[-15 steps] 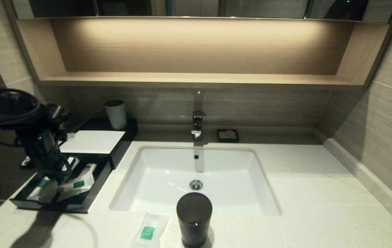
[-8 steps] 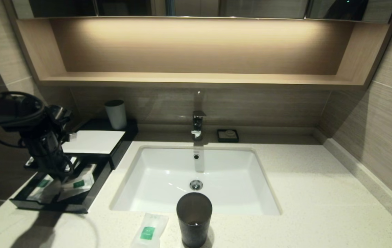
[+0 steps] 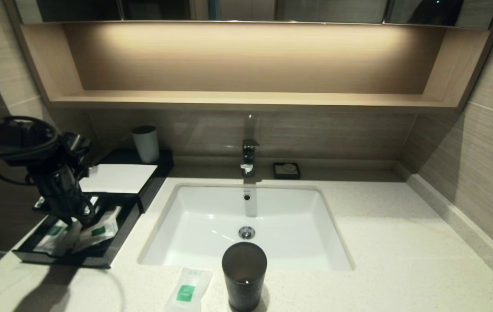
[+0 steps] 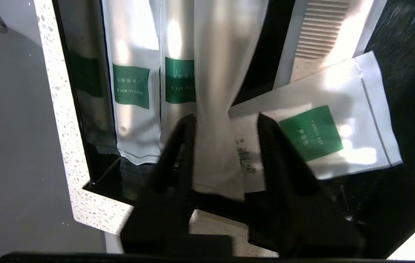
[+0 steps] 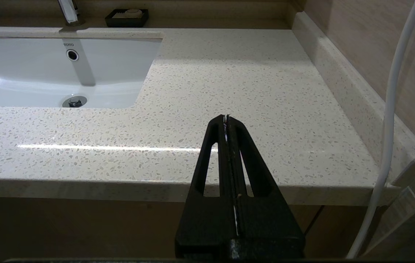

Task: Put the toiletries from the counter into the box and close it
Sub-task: Place the bathroom toiletry into the drawer

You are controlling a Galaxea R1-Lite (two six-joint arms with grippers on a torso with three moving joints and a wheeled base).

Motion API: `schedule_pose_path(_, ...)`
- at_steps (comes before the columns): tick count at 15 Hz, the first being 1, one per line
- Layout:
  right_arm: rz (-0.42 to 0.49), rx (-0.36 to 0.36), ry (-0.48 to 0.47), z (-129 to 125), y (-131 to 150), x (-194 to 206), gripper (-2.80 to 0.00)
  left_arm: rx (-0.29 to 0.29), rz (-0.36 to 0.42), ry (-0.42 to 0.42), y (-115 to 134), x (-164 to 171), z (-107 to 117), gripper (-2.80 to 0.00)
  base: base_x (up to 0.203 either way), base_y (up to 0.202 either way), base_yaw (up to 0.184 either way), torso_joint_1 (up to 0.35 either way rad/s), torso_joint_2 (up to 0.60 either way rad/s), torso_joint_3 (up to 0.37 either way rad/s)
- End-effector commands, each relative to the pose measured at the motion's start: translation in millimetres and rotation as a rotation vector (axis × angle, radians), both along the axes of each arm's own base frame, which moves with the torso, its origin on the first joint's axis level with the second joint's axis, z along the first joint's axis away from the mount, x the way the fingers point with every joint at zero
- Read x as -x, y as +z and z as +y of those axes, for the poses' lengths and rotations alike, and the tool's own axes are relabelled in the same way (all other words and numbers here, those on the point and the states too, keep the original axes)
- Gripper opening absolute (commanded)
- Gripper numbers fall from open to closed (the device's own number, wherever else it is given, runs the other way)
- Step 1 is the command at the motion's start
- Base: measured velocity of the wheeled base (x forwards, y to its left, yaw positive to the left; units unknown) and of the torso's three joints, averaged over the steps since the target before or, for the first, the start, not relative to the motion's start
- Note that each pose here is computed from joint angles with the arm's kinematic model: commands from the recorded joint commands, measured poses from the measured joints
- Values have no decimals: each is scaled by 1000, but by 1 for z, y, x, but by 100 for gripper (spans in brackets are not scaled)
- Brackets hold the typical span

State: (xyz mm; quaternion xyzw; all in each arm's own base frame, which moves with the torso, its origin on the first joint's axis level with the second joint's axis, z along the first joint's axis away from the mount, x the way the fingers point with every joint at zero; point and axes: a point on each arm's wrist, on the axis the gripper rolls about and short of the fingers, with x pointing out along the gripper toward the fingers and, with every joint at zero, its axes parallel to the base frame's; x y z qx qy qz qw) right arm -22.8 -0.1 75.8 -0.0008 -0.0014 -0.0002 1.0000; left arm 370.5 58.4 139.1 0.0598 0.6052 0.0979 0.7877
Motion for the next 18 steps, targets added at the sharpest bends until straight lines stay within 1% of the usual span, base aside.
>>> schedule_pose_path(1,1,0,0,0,0,0,-280,-1,-1,1,2,2,0,0,0,0,0,0,0,0)
schedule_pose_path(4,1,0,0,0,0,0,-280,-5,-9,1,7,6,-1,0,0,0,0,0,0,0)
schedule_pose_path(7,1,0,0,0,0,0,-280,-6,-30,2,19,15,-2,0,0,0,0,0,0,0)
schedule_pose_path(13,1,0,0,0,0,0,-280,-22,-176,-1,74,56,-9,0,0,0,0,0,0,0)
schedule_pose_path(14,0,0,0,0,0,0,-280,-19,-206,-15,83,62,-13,-280,0,0,0,0,0,0)
schedule_pose_path(15,1,0,0,0,0,0,-280,-5,-240,-41,93,69,-20,-280,0,0,0,0,0,0)
schedule_pose_path(16,1,0,0,0,0,0,-280,22,-271,-85,101,74,-31,-280,0,0,0,0,0,0)
schedule_pose_path(18,1,0,0,0,0,0,-280,89,-298,-188,111,84,-56,-280,0,0,0,0,0,0)
